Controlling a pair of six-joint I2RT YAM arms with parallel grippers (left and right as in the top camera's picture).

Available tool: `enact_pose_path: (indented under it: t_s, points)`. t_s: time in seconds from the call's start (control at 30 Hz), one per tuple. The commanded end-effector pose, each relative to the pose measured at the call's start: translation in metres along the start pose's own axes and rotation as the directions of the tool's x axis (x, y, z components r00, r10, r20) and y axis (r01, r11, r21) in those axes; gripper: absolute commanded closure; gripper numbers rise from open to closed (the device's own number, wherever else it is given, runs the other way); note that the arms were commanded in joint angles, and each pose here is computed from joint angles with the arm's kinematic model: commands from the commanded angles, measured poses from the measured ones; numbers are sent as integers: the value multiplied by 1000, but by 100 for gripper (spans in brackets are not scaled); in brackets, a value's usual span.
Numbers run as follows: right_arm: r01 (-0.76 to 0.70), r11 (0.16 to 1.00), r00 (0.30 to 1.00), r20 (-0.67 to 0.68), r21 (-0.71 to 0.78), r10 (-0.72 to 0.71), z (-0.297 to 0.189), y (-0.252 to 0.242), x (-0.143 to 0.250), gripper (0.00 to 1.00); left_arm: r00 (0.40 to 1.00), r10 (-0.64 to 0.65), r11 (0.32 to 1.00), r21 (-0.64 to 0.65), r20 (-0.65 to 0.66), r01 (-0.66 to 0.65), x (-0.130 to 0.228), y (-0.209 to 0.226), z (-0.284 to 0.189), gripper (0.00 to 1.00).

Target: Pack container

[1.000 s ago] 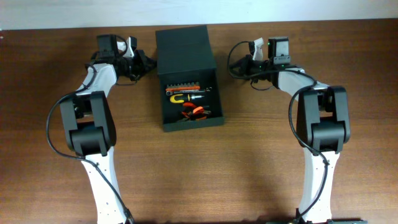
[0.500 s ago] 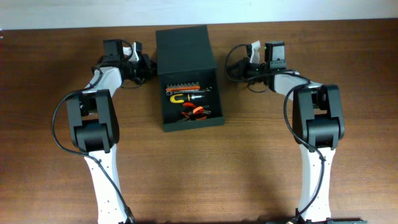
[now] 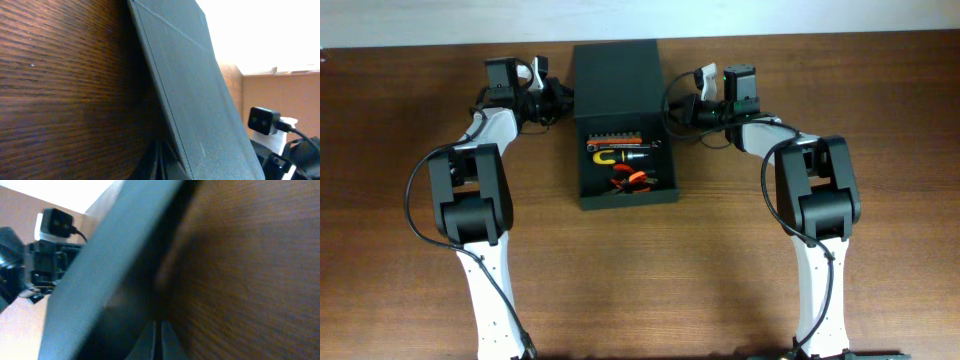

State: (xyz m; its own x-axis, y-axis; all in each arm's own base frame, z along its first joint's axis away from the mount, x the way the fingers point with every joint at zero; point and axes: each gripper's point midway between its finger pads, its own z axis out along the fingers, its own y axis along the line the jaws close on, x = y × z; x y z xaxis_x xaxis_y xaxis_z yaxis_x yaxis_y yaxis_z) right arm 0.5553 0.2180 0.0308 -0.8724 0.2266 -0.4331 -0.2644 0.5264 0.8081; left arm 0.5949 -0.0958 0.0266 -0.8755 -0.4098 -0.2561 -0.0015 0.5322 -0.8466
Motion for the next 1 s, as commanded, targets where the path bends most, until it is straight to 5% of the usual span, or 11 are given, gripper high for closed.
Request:
enact_pose_path:
  t_s: [0.0, 0.4, 0.63, 0.97]
  points:
    - [41, 999, 999, 20, -35, -40, 0, 6, -5, 96, 999, -12, 999, 35, -34, 13, 9, 0, 7, 97]
    - [101, 978, 992, 88, -185, -86, -22, 30, -34, 96, 982, 181, 960, 211, 48, -187, -13, -43, 2, 98]
    - [139, 936, 989, 93, -324, -115, -42, 63, -46, 96, 985, 168, 950, 262, 30, -169, -11, -54, -1, 98]
    - [72, 943, 995, 88, -324, -46, -51, 76, -56, 96, 975, 209, 902, 369, 77, -223, -25, -102, -20, 98]
